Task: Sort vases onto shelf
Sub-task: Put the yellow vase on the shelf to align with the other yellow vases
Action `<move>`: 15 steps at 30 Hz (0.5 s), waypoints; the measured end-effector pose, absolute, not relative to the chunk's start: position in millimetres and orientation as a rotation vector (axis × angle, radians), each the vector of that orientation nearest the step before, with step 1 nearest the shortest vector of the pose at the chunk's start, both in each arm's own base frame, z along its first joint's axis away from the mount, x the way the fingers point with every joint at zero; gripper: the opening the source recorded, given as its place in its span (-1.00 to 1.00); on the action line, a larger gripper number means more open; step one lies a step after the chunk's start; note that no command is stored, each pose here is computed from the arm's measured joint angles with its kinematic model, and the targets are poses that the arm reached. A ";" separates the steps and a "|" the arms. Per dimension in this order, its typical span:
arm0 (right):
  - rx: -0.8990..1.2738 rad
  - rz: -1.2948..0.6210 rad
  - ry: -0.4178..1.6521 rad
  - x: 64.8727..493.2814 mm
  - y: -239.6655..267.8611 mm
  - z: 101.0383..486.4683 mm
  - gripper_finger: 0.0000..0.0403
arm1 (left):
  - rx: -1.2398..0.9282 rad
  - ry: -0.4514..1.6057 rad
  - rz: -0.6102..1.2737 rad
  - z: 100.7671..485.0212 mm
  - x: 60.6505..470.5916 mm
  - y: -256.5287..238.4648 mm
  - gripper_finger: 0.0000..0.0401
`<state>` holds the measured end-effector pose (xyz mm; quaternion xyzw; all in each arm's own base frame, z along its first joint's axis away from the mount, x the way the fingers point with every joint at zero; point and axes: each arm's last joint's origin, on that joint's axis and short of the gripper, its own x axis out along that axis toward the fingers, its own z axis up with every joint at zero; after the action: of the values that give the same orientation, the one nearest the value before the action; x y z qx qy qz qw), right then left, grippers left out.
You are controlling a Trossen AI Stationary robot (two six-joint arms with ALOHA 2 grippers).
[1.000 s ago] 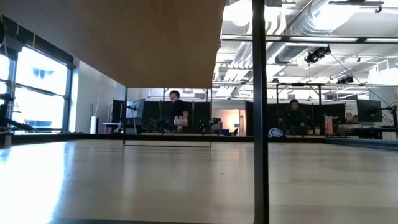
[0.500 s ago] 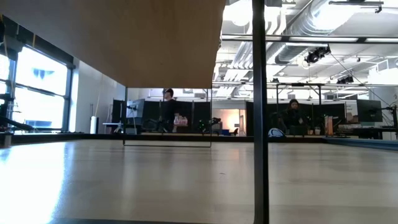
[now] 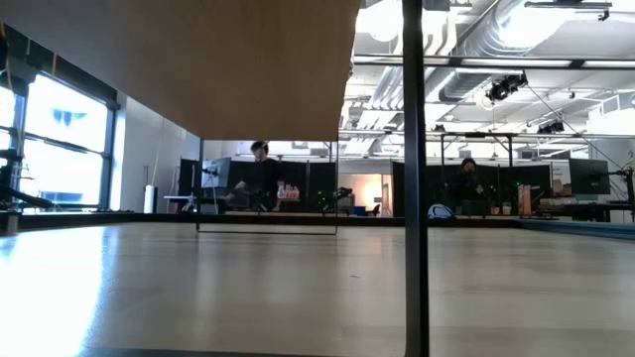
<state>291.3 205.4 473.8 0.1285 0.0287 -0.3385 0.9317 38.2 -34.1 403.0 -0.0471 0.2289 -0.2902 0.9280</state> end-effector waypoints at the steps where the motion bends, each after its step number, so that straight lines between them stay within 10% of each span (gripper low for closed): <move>1: 0.272 -0.688 0.058 291.6 205.6 474.0 -1.00 | -0.090 0.448 -0.579 404.3 39.2 -34.2 -0.53; 15: 0.371 -0.555 0.150 293.8 210.1 471.4 -1.00 | -0.099 0.416 -0.418 408.7 67.6 -57.6 -0.53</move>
<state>293.8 210.1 471.4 0.1817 0.0735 -0.2722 0.9421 67.6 -57.6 408.7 -0.0490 0.2050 -0.2061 0.9555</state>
